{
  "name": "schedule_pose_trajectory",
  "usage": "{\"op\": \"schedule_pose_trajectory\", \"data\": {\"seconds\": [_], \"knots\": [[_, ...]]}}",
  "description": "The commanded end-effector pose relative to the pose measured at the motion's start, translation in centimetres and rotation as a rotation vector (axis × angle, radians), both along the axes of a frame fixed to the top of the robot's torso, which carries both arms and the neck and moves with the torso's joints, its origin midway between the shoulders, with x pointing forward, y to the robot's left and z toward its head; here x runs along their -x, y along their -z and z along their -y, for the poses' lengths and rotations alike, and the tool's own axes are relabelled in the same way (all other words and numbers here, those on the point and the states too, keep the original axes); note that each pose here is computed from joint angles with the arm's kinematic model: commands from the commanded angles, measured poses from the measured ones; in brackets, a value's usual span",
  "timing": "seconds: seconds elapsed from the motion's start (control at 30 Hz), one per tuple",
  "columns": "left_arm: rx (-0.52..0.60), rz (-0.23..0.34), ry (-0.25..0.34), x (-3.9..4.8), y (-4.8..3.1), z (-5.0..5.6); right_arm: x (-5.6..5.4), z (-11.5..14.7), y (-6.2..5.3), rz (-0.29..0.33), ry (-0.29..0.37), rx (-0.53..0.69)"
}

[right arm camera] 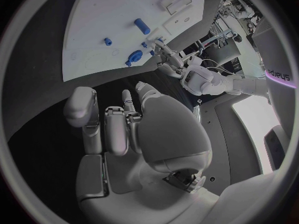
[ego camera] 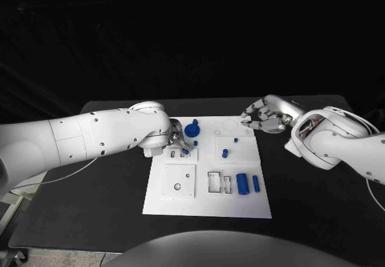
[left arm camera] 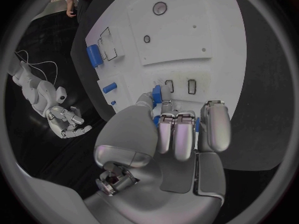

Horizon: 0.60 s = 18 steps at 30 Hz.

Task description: Assemble the parts on the task board

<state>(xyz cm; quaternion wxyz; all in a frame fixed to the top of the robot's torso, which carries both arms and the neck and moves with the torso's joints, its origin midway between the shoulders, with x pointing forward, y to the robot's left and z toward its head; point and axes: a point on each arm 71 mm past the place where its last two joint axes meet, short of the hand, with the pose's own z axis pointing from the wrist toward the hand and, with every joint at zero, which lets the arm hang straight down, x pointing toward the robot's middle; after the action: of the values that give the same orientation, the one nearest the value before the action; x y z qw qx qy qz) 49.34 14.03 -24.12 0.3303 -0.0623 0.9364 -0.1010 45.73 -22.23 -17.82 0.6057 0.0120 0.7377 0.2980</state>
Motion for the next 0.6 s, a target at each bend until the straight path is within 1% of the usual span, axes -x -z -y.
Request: {"op": "schedule_pose_trajectory", "data": {"seconds": [0.03, 0.33, 0.6], "knots": [[0.011, -0.008, 0.018, 0.19, -0.28, 0.1, -0.1, 0.0, 0.2, -0.025, 0.001, 0.004], [0.013, 0.013, 0.003, 0.51, -0.56, -1.0, -0.1, 0.0, 0.3, -0.042, 0.001, 0.000], [0.004, 0.083, -0.012, 0.87, -0.80, -2.2, -0.1, 0.0, 0.4, -0.046, 0.001, 0.001]]}}
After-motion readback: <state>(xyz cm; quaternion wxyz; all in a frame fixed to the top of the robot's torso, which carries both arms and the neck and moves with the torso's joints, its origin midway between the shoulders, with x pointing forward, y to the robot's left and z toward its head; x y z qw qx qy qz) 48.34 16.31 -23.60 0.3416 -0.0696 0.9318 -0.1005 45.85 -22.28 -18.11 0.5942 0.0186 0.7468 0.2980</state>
